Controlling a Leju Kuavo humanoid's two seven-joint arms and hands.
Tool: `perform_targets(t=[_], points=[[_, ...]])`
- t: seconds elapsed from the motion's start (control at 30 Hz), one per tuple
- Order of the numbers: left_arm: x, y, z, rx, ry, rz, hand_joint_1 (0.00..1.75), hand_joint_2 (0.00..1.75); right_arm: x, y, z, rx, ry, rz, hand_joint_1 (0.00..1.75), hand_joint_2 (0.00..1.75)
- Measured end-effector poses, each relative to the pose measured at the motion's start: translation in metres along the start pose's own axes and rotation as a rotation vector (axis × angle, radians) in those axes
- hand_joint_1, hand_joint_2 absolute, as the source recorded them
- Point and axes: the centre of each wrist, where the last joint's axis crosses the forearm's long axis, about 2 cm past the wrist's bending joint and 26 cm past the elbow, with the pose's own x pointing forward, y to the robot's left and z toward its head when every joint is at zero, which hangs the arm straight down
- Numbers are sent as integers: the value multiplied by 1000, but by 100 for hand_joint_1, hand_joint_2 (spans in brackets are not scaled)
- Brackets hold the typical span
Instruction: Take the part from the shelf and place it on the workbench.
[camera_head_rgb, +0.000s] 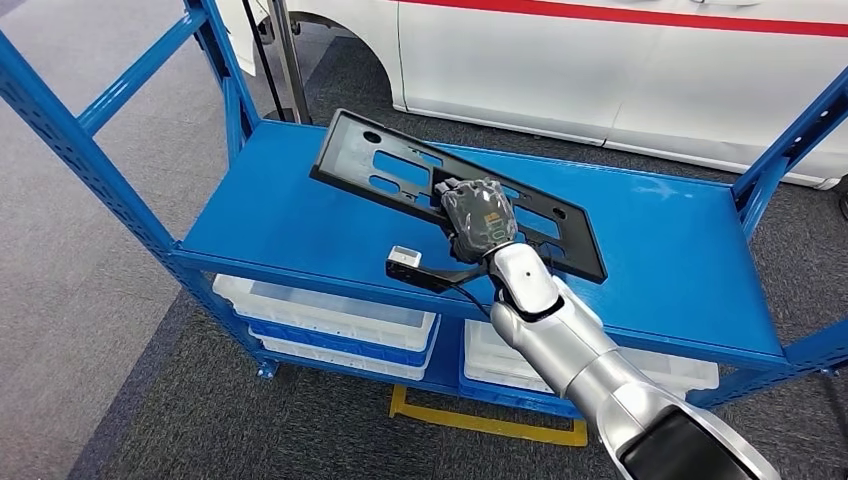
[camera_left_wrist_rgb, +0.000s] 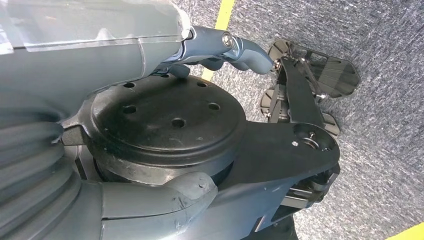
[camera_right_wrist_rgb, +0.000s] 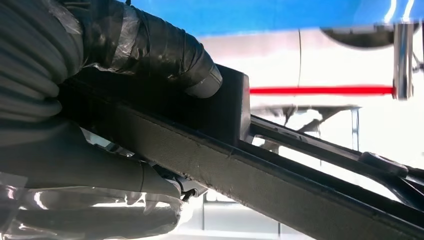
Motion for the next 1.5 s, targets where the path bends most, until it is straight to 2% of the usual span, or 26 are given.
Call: perform_targets(t=[0.13,0.23,0.43,0.7,1.03,1.5], points=[[-1,1,0,-6,1,1,0,175,5,-7,4,-115,-44,52,173,175],[-2,2,1,-3,2,0,0,175,10,-20,7,-203,-88,98,173,175],[-3,3,1,-7,9,-1,0,175,22,-43,18,-295,-156,154,173,175],[-4,3,1,-13,17,-2,0,175,23,-43,33,-296,-172,175,173,175],[-2,3,1,-9,14,-4,0,175,22,-49,35,-322,-177,186,173,175],[2,8,0,-13,14,-9,0,175,28,-50,33,-286,-167,181,173,175]])
